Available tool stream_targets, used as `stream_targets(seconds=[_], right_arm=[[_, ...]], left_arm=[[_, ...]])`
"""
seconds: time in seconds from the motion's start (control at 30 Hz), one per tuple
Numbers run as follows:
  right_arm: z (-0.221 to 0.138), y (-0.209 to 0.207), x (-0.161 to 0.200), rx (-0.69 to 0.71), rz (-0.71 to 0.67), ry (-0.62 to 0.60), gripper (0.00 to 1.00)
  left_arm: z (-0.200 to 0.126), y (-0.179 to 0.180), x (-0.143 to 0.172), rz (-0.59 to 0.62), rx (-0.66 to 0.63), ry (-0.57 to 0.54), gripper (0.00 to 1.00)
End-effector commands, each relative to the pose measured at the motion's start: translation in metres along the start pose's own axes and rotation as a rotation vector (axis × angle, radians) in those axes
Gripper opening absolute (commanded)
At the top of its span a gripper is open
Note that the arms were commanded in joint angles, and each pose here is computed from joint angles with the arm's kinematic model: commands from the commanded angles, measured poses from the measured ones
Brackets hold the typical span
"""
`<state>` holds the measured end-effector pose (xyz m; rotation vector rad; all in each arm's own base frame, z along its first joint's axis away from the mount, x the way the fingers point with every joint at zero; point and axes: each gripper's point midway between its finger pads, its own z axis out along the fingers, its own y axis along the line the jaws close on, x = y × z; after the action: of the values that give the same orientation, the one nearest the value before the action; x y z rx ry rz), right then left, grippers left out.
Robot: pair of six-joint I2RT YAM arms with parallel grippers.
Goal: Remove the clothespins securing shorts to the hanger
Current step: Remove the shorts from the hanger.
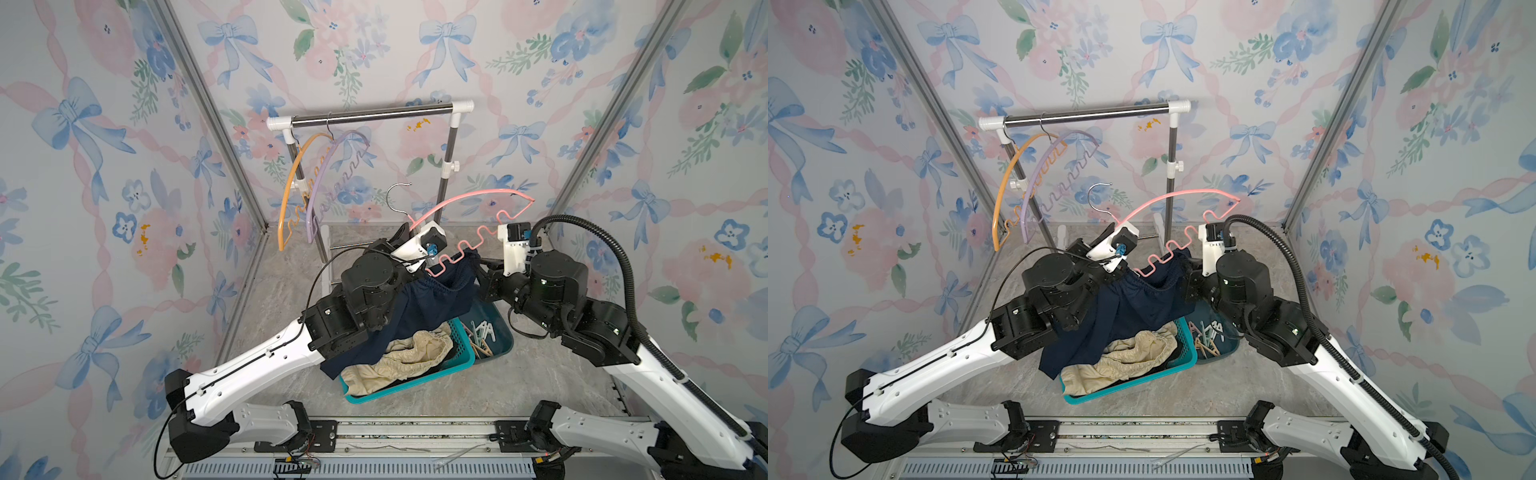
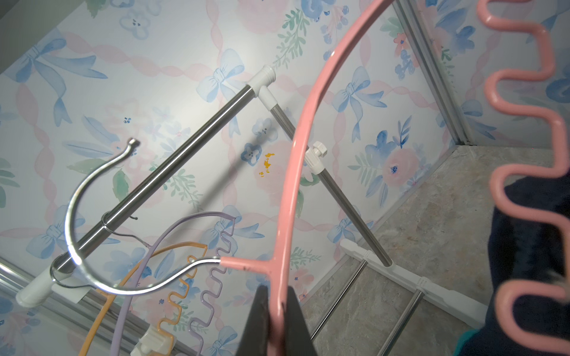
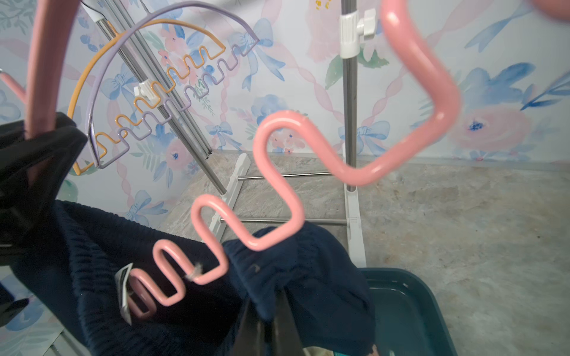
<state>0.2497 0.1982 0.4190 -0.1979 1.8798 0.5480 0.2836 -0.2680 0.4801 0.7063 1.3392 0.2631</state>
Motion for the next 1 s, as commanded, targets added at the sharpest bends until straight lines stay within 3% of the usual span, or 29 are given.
stream_targets(seconds=[0.0, 0.2, 0.53, 0.67, 0.97], right_arm=[[-0.016, -0.007, -0.022, 0.037, -0.064, -0.052, 0.00], [-0.032, -0.022, -0.033, 0.064, -0.057, -0.092, 0.00], [-0.033, -0.010, -0.037, 0.005, -0.056, -0.090, 0.00], [-0.028, 0.003, -0.037, -0.039, -0.055, -0.084, 0.00], [0.000, 0.054, -0.007, -0.171, -0.059, -0.018, 0.00]], left_arm=[[0.002, 0.016, -0.034, -0.138, -0.001, -0.100, 0.00], [0.016, 0.001, -0.051, -0.201, 0.039, -0.135, 0.00], [0.025, -0.004, -0.056, -0.291, 0.051, -0.166, 0.00], [0.022, 0.003, -0.045, -0.319, 0.037, -0.145, 0.00], [-0.011, 0.025, 0.014, -0.332, -0.020, -0.060, 0.00]])
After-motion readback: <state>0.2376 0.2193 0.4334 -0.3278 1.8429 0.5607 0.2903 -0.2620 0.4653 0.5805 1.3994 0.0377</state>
